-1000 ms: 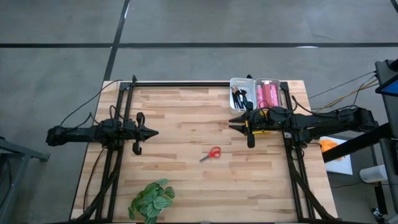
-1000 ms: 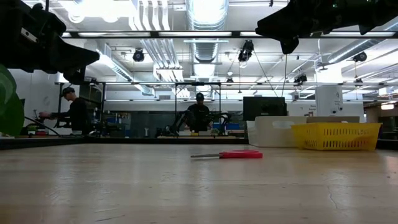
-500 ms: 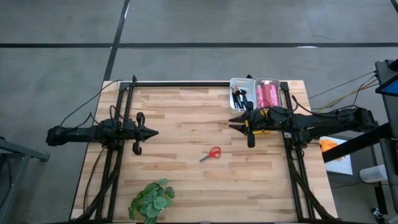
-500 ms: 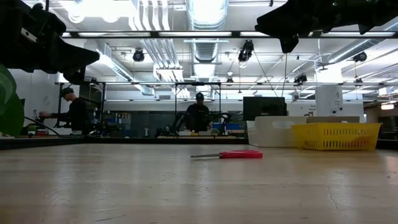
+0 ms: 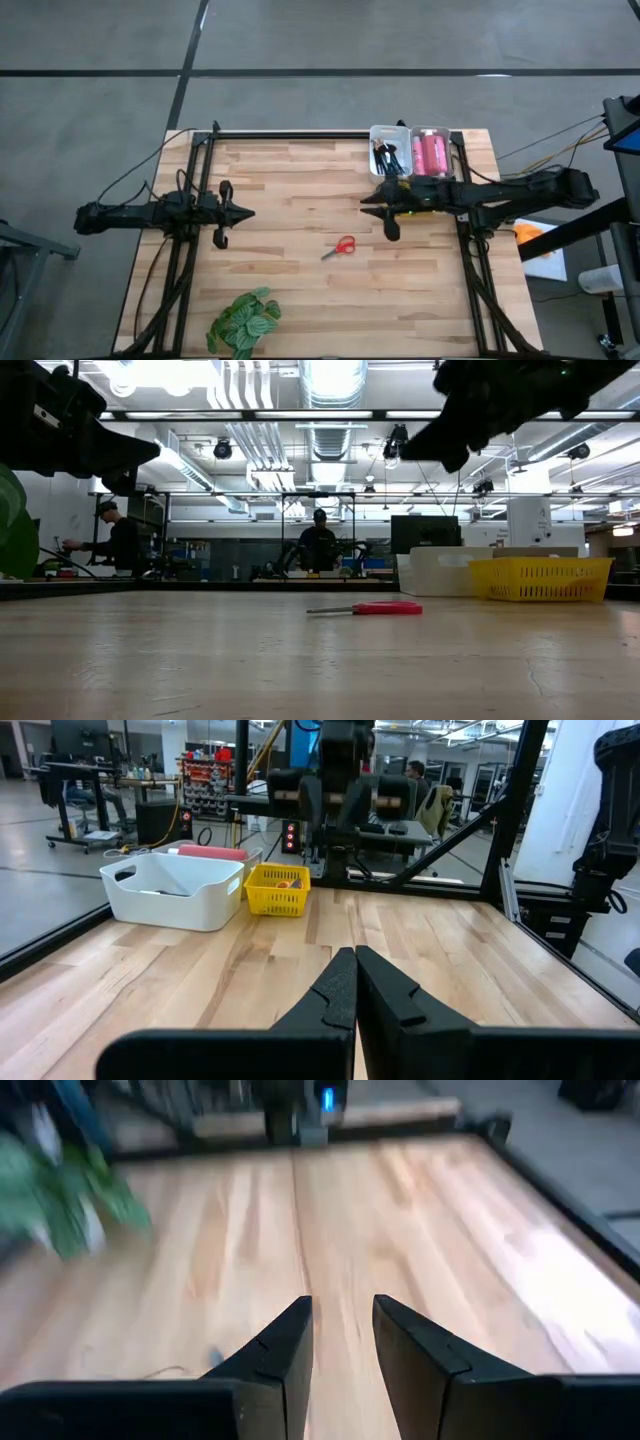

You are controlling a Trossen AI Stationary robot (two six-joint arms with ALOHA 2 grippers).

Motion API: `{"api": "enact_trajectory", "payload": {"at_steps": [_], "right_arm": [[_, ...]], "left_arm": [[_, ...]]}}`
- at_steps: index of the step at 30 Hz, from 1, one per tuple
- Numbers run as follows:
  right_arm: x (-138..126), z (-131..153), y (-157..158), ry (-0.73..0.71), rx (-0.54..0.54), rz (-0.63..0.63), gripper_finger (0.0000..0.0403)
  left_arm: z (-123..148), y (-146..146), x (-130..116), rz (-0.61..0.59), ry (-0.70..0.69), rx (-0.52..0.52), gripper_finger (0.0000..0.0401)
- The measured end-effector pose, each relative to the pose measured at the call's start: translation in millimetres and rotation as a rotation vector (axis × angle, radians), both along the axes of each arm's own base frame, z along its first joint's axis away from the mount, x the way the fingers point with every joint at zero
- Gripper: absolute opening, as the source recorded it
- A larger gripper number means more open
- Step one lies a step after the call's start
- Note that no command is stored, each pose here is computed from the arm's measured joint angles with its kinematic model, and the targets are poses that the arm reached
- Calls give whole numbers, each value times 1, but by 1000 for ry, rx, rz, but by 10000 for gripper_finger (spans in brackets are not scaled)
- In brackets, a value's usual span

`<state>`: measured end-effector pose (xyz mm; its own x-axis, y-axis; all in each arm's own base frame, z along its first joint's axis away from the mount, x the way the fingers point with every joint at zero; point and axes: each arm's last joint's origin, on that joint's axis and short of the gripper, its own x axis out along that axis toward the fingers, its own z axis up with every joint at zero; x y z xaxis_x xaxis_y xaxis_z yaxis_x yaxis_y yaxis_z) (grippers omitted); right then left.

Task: Pick & Place Paint Supplies
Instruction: Put the red scissors into the yellow bin

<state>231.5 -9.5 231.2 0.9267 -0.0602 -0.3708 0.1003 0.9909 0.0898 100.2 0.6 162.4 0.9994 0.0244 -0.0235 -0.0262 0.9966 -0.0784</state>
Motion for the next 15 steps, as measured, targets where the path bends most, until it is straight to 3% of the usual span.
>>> {"api": "enact_trajectory", "payload": {"at_steps": [8, 15], "right_arm": [[40, -35, -1, 318, -99, 68, 107], [71, -63, -1, 457, -82, 96, 107]], "left_arm": [[0, 0, 0, 0, 0, 0, 3], [0, 0, 0, 0, 0, 0, 3]]}}
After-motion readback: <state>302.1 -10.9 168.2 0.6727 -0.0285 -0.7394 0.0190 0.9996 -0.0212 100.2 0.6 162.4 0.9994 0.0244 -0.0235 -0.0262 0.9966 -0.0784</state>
